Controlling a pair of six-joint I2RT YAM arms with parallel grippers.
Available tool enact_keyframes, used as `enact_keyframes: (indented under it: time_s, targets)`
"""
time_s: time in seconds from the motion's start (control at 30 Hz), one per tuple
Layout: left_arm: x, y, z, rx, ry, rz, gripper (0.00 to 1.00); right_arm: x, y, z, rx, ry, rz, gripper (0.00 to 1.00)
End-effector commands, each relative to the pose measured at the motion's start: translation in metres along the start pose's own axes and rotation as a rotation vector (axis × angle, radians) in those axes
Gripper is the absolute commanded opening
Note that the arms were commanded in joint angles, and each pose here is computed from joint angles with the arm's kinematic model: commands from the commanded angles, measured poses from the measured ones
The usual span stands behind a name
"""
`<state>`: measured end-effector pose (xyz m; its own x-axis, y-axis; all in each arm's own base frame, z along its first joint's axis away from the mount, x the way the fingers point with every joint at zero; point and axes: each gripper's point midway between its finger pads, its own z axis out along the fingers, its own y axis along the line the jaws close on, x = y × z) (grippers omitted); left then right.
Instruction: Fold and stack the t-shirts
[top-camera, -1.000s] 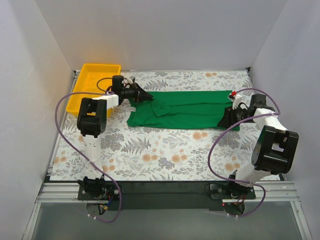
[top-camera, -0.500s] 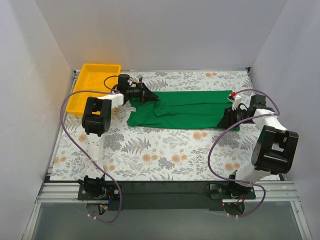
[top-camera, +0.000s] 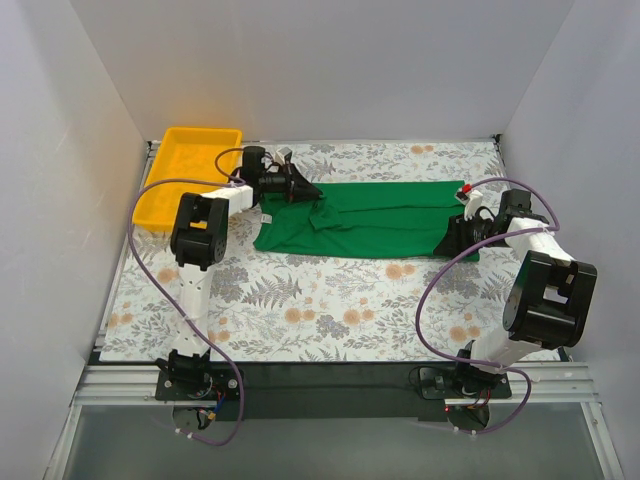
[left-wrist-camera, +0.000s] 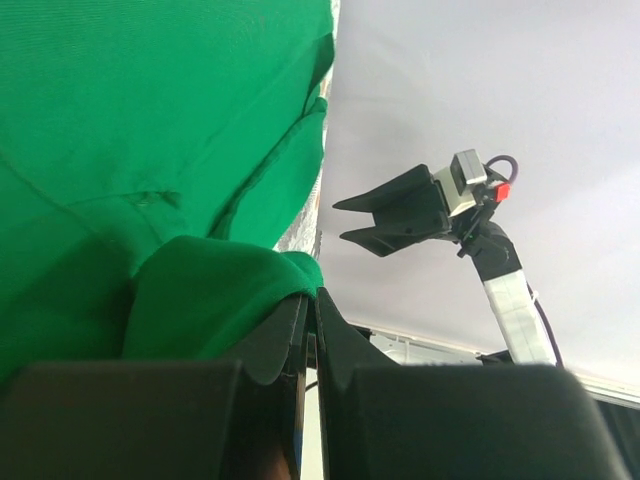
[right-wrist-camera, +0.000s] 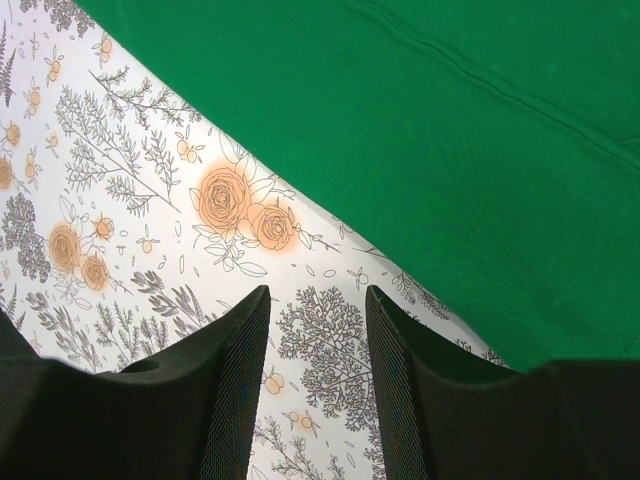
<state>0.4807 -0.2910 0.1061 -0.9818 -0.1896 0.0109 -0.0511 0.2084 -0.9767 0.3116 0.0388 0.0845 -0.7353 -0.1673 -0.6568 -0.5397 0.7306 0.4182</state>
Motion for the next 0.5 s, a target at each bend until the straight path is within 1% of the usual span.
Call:
enact_keyframes:
  time_s: [0.0, 0.47]
  targets:
    - [0.0, -0.013, 0.002, 0.027, 0.022, 0.052, 0.0, -0.005, 0.003, 0.0, -0.016, -0.022, -0.014, 0.5]
    - [-0.001, -0.018, 0.013, 0.044, 0.046, 0.06, 0.0, -0.005, 0.004, 0.002, -0.02, -0.019, -0.016, 0.5]
